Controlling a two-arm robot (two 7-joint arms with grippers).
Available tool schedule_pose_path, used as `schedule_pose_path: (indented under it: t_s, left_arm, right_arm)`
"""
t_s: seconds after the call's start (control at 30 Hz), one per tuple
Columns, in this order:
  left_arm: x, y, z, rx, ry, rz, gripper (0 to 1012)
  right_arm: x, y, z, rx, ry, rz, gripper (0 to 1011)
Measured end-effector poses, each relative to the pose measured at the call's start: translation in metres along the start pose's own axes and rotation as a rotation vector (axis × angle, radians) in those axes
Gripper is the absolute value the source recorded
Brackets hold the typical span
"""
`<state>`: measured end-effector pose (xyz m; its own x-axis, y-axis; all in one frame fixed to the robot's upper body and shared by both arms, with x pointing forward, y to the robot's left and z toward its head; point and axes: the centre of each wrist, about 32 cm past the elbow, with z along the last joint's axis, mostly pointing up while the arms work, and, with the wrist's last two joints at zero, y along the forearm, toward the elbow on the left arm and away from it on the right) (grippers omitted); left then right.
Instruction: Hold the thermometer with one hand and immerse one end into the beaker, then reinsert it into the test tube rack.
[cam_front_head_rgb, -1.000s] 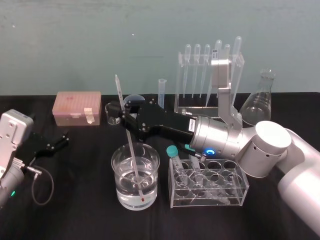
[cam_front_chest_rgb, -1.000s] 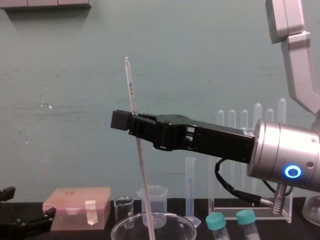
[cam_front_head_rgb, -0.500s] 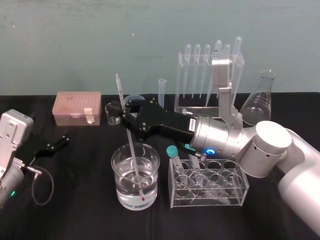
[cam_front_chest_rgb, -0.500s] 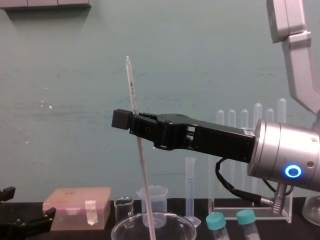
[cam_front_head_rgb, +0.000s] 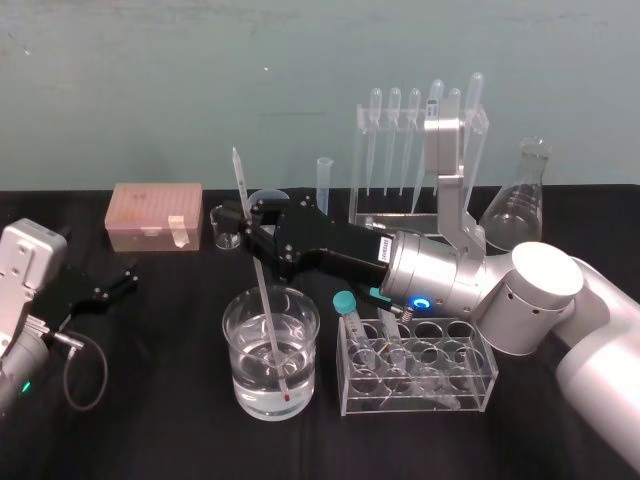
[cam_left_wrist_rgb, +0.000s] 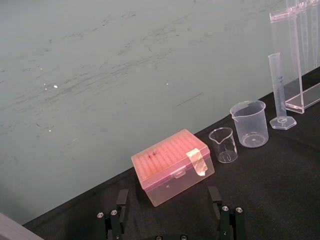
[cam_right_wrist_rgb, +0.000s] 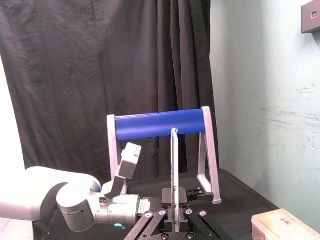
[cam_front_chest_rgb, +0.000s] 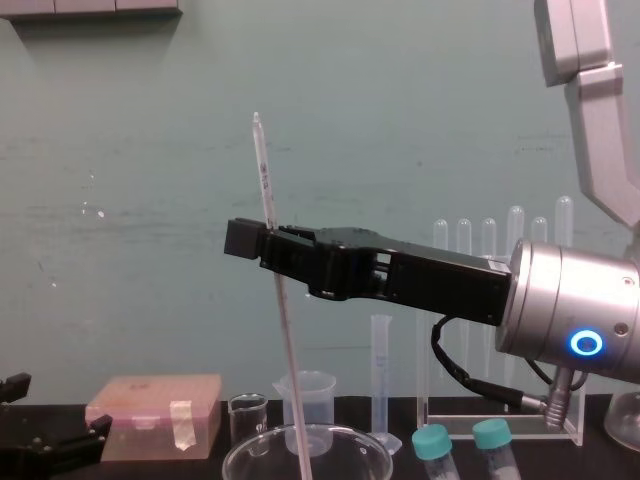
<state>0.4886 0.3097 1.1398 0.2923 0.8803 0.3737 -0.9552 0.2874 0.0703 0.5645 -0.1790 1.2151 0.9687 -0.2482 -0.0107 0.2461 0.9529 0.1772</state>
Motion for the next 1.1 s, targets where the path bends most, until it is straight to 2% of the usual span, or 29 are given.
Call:
schedule_pose_path:
  t_s: [1.1]
  left_arm:
    - [0.0,0.0,0.0,0.0,0.0,0.0,1008]
  right_arm:
    - [0.0012,0.0005,0.0024,0.0,0.0,-0.001,56]
